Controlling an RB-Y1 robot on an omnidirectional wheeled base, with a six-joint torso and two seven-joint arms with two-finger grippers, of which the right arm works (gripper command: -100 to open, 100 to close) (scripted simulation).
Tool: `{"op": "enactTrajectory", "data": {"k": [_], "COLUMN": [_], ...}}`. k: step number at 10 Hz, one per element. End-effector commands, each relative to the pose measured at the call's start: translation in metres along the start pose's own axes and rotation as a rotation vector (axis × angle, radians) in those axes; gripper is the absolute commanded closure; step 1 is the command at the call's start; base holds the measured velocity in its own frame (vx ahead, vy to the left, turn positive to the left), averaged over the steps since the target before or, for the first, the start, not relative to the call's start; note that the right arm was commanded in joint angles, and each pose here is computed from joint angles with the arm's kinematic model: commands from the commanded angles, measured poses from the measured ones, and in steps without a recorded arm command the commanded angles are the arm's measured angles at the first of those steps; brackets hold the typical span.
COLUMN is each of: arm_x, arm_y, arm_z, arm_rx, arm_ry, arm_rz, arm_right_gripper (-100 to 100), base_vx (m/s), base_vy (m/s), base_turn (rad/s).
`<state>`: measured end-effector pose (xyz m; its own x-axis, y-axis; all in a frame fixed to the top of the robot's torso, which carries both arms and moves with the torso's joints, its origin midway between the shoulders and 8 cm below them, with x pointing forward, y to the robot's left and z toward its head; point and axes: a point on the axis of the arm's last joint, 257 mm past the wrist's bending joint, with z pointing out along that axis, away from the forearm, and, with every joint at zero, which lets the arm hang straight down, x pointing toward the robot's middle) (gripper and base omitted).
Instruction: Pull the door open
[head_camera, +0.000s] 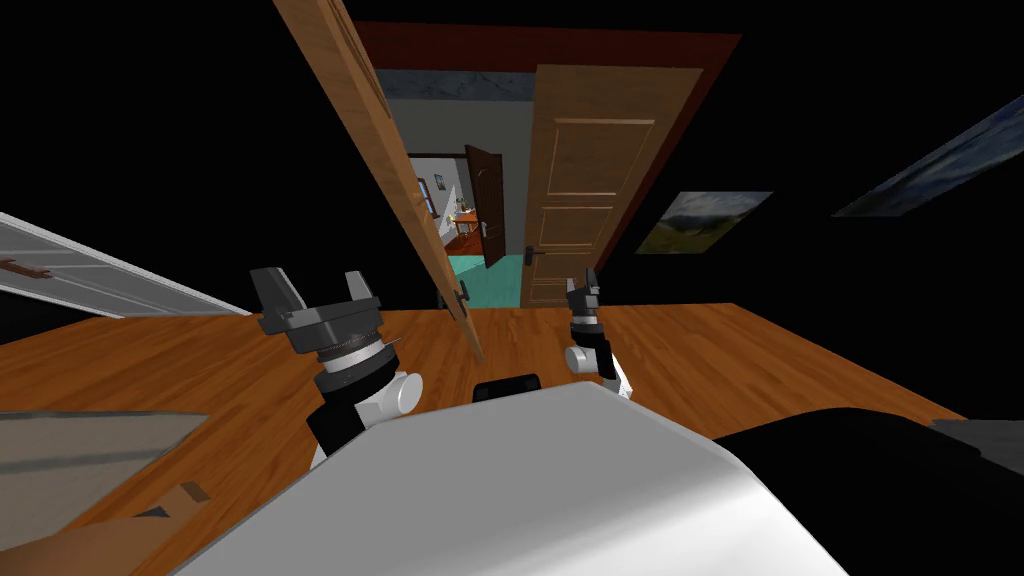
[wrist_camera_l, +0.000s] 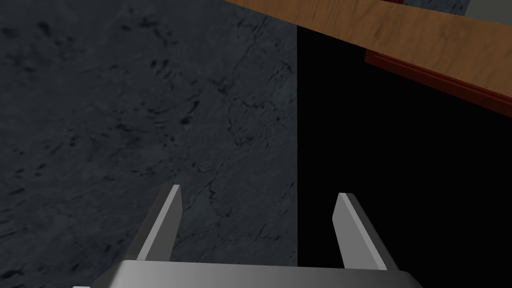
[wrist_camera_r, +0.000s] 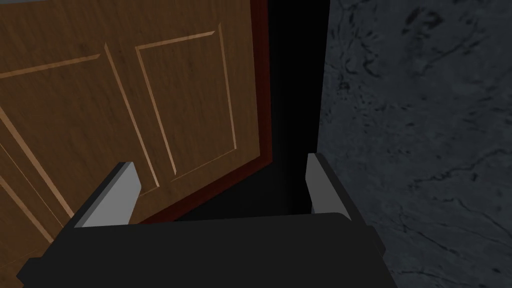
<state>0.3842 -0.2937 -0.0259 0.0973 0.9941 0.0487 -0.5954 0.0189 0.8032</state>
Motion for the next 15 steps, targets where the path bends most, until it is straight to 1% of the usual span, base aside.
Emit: {"op": "enactTrajectory", "data": {"k": [1, 2, 4, 5, 7, 8, 9, 10, 11, 13, 14, 15], "arm_x": [-0.002, -0.002, -0.007, -0.007, -0.013, -0.014, -0.018, -0.021, -0.022, -0.030, -0.032, -0.037], "arm_y": [-0.016, -0.019, -0.038, -0.043, -0.062, -0.068, -0.081, -0.088, -0.094, -0.112, -0.120, -0.130], "arm_z": [0.0032, 0.0022, 0.0043, 0.0026, 0.0053, 0.0028, 0.0028, 0.0059, 0.0028, 0.0072, 0.0026, 0.0043], "arm_rx": [0.020, 0.027, 0.053, 0.063, 0.089, 0.102, 0.123, 0.129, 0.144, 0.166, 0.186, 0.200], "arm_ry": [0.000, -0.001, -0.002, -0.003, -0.006, -0.008, -0.012, -0.013, -0.016, -0.023, -0.027, -0.032], "arm_rz": [0.004, 0.003, 0.008, 0.007, 0.010, 0.008, 0.008, 0.009, 0.007, 0.006, 0.003, 0.001], "arm_right_gripper": [-100, -100, -100, -100, -100, -100, -100, -100, -100, -100, -100, -100], "base_vx": [0.087, 0.049, 0.049, 0.050, 0.069, 0.056, 0.052, 0.075, 0.056, 0.061, 0.061, 0.053], "base_vy": [-0.040, -0.032, -0.022, -0.020, -0.022, -0.027, -0.022, -0.034, -0.028, -0.033, -0.033, -0.023], "base_turn": [0.109, 0.023, 0.079, 0.052, 0.101, 0.042, 0.062, 0.146, 0.048, 0.109, 0.050, 0.070]}}
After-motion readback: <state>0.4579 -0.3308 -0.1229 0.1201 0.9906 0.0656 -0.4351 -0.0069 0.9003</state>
